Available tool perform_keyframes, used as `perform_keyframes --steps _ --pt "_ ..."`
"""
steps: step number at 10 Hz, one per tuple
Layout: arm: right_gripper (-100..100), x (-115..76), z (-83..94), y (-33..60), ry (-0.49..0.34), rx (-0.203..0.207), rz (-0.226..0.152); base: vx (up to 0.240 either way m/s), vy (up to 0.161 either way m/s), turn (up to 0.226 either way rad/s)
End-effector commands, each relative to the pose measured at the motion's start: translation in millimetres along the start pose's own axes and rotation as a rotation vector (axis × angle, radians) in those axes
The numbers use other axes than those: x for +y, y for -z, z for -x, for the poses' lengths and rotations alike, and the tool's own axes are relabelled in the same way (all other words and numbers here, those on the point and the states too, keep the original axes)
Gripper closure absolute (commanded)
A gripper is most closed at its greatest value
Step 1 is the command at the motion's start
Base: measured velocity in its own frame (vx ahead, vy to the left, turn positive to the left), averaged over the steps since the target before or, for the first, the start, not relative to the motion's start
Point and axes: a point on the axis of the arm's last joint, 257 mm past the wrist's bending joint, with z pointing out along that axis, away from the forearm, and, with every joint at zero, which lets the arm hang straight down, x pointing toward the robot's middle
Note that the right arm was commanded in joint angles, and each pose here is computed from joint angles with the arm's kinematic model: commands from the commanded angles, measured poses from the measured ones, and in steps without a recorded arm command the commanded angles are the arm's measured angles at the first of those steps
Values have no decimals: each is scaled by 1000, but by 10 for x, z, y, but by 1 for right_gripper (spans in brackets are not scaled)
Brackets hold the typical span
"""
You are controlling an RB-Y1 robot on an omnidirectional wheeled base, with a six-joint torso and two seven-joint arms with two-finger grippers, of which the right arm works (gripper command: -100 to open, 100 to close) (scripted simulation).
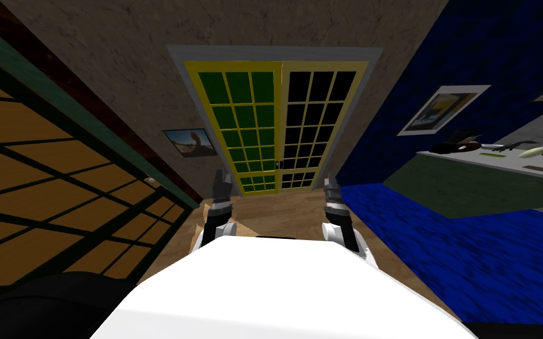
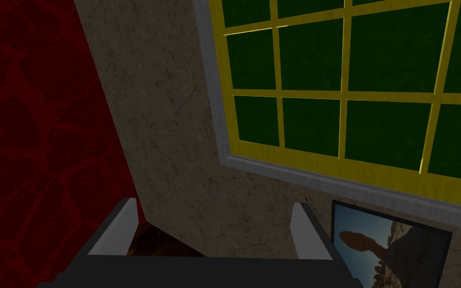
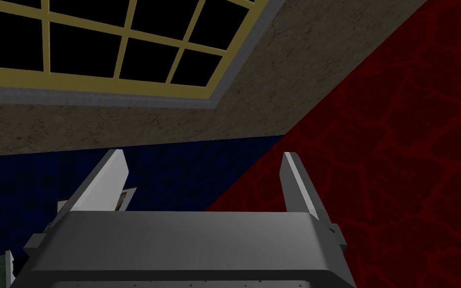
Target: Pull the door open
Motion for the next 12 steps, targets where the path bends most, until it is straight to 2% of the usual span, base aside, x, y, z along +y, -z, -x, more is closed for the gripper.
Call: perform_keyframes --steps 1,12 --pt "-100 -104 -25 7 48 11 -10 93 24 -4" --pt "-100 -867 -133 167 374 101 -78 96 25 -4"
